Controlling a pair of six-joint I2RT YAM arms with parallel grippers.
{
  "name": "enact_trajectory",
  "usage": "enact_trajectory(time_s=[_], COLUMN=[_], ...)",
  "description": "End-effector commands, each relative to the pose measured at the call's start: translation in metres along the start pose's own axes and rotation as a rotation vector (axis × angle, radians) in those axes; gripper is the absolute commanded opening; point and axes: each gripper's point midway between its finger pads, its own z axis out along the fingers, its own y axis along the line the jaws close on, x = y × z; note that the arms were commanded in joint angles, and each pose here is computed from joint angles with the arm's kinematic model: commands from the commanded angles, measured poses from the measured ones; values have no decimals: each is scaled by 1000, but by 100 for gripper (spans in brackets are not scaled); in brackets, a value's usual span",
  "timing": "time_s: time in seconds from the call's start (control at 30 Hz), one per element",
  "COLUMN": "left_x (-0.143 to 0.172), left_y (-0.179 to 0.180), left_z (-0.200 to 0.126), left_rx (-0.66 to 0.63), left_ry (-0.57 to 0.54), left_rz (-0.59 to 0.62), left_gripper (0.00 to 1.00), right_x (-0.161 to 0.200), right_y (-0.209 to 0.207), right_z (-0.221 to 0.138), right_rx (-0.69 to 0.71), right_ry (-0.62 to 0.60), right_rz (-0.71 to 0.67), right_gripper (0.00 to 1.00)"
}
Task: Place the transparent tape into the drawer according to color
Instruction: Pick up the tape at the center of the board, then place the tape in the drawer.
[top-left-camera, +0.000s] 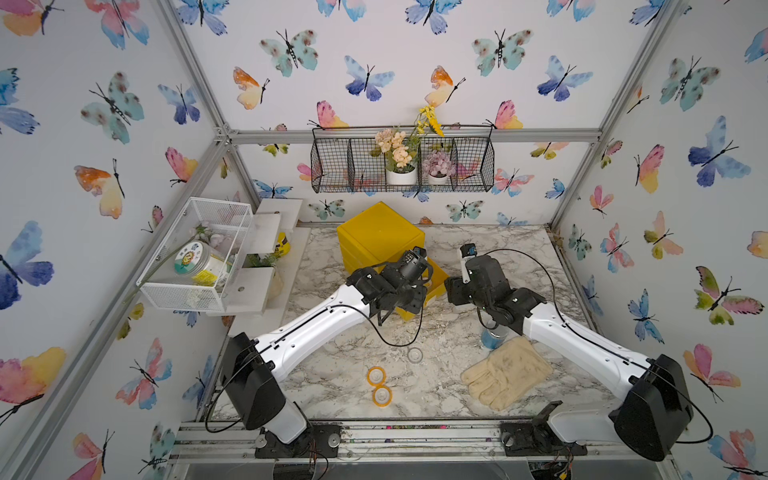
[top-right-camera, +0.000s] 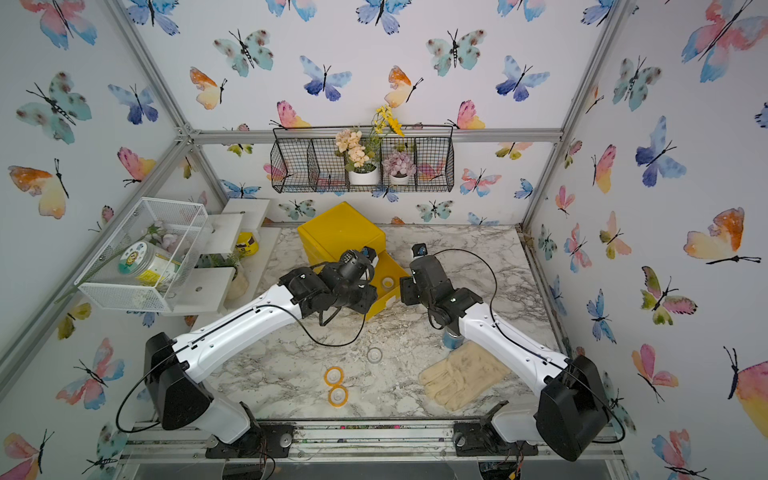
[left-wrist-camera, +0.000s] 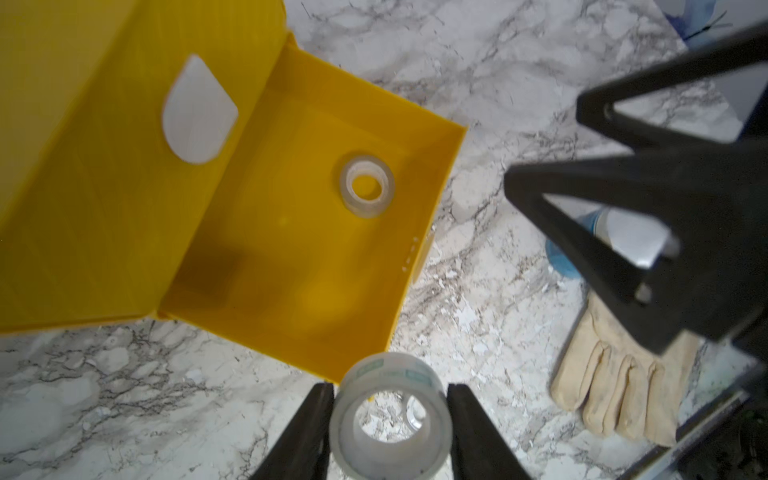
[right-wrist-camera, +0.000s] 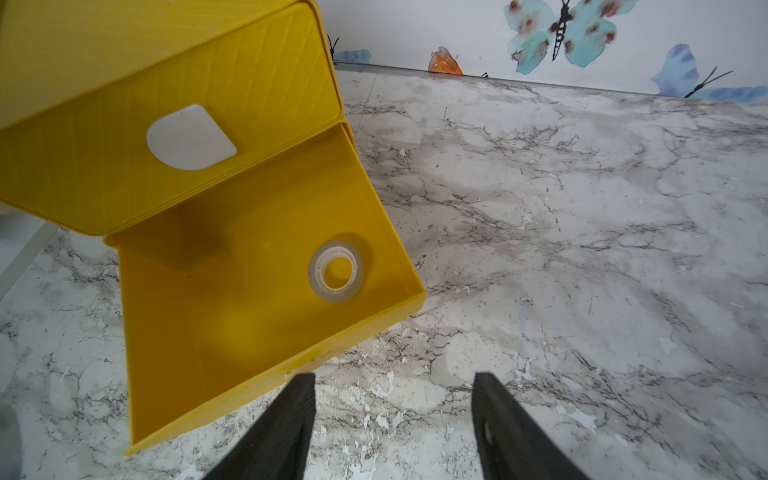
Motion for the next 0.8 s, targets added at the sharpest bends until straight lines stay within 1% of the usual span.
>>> enact_trajectory(time_s=[0.0, 0.07, 0.2, 0.33, 0.43, 0.6, 0.67, 0.77], left_x=[0, -3, 2, 8, 12, 11, 8, -1], left_y=[10, 12, 15, 18, 20, 25, 25, 25], left_z=[18, 28, 48, 57, 62, 63, 61, 48], left_rx=[-44, -43, -47, -57, -62, -72, -69, -62], left_ry=[58, 71, 114, 139, 152, 151, 138, 101], left_rz=[24, 17, 14, 13, 11, -8, -12, -28], left_gripper=[44, 44, 43, 45, 52, 70, 74, 81], right_x=[5, 8, 13, 14, 13, 14, 14, 14], right_y=[-8, -9, -10, -6, 0, 15, 19, 29], right_z=[-4, -4, -4, -5, -6, -10, -14, -22], right_rx=[21, 22, 16, -8, -44, -138, -166, -234], right_ry=[0, 5, 12, 9, 7, 3, -3, -12], right_rz=[19, 22, 28, 31, 32, 25, 30, 11], right_gripper=[64, 64, 64, 65, 65, 66, 66, 66])
